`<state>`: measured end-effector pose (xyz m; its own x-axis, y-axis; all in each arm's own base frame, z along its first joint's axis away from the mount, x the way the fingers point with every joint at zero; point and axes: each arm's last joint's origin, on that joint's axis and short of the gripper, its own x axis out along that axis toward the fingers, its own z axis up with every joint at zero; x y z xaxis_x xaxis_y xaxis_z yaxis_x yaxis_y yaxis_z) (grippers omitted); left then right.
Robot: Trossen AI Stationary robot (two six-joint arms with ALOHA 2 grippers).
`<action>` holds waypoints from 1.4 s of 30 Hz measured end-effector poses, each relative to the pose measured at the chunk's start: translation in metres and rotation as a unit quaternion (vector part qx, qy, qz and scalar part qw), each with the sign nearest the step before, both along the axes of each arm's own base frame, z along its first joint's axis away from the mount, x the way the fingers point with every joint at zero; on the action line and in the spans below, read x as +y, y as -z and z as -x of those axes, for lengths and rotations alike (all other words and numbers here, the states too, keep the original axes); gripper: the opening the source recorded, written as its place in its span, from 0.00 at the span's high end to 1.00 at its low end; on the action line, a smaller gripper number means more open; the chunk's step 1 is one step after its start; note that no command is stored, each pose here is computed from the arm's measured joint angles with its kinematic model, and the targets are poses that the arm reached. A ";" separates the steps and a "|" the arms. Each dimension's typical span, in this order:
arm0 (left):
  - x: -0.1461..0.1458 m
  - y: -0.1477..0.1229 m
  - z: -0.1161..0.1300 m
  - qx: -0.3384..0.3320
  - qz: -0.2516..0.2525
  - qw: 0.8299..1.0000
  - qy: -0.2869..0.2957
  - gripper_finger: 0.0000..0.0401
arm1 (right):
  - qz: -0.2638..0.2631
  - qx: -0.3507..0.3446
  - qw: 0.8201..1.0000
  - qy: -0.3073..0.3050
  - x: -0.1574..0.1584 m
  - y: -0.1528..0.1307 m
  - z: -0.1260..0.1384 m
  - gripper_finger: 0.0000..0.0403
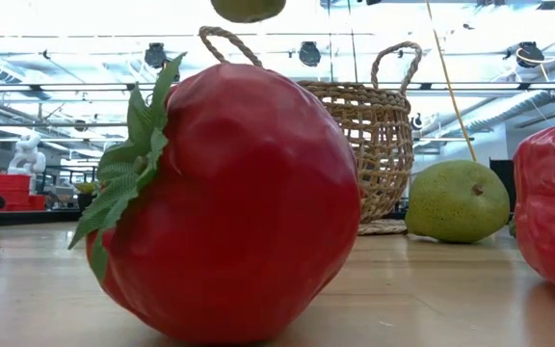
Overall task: Build produce basket
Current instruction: Put the left green pear into the basket
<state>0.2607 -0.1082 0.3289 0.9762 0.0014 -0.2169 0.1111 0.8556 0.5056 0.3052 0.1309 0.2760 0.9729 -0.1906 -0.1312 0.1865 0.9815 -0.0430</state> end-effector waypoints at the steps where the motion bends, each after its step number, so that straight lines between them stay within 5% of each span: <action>1: 0.000 0.002 -0.002 0.003 -0.001 1.000 0.000 0.97 | 0.007 0.000 1.000 0.006 0.000 0.000 0.000 0.03; 33: 0.011 0.041 -0.058 0.005 0.002 0.997 0.075 0.95 | 0.119 0.070 0.990 0.022 0.005 0.022 -0.004 0.03; 42: 0.012 0.041 -0.058 0.003 0.003 0.997 0.074 0.98 | 0.120 0.070 0.990 0.020 0.005 0.021 -0.004 0.29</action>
